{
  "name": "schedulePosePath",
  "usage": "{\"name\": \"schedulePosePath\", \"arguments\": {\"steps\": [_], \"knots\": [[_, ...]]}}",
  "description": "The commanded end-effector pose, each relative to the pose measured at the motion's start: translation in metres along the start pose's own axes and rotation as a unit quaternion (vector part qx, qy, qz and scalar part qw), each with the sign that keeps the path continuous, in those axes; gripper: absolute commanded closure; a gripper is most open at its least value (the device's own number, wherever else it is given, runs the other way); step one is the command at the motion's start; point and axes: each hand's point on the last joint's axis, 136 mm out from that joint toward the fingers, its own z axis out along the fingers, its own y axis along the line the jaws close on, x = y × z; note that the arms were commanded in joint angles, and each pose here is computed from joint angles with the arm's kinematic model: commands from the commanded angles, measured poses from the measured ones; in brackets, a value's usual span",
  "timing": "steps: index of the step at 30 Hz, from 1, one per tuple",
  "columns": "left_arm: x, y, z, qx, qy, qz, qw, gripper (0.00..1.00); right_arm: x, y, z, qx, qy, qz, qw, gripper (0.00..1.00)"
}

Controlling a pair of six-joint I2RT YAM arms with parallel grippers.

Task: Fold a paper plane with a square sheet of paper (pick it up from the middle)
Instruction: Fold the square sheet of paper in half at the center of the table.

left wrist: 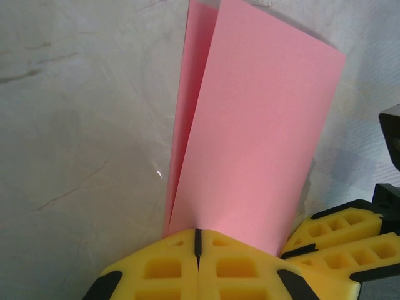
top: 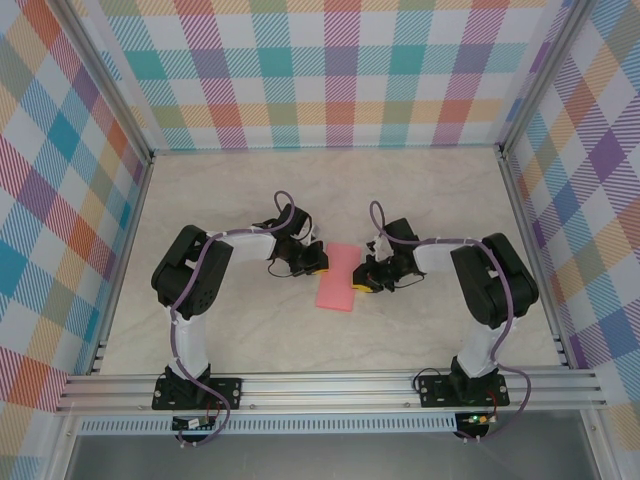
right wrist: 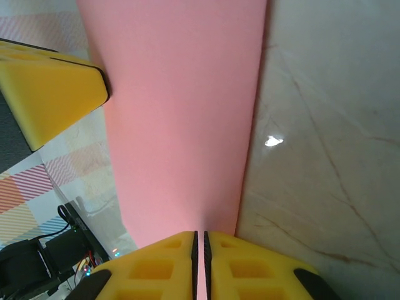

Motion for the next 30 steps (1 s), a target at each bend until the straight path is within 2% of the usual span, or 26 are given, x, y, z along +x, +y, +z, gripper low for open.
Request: {"name": "schedulePosePath", "arguments": {"steps": [1, 7, 18, 21, 30], "knots": [[0.028, 0.039, 0.012, -0.065, 0.045, -0.033, 0.996, 1.0, 0.004, 0.019, -0.012, -0.017, -0.007, -0.018, 1.0, 0.86], [0.028, 0.038, 0.011, -0.063, 0.046, -0.032, 0.996, 1.0, 0.015, 0.033, -0.014, -0.027, -0.003, -0.03, 0.999, 0.85], [0.028, 0.037, 0.012, -0.063, 0.049, -0.03, 0.996, 1.0, 0.038, -0.01, 0.027, 0.02, 0.036, 0.0, 0.999, 0.86], [0.029, 0.037, 0.011, -0.064, 0.05, -0.029, 0.996, 1.0, 0.041, -0.012, 0.024, 0.026, 0.036, 0.0, 0.999, 0.86], [0.03, 0.039, 0.011, -0.063, 0.05, -0.03, 0.996, 1.0, 0.048, 0.017, 0.001, 0.005, 0.02, -0.027, 0.999, 0.85]]}}
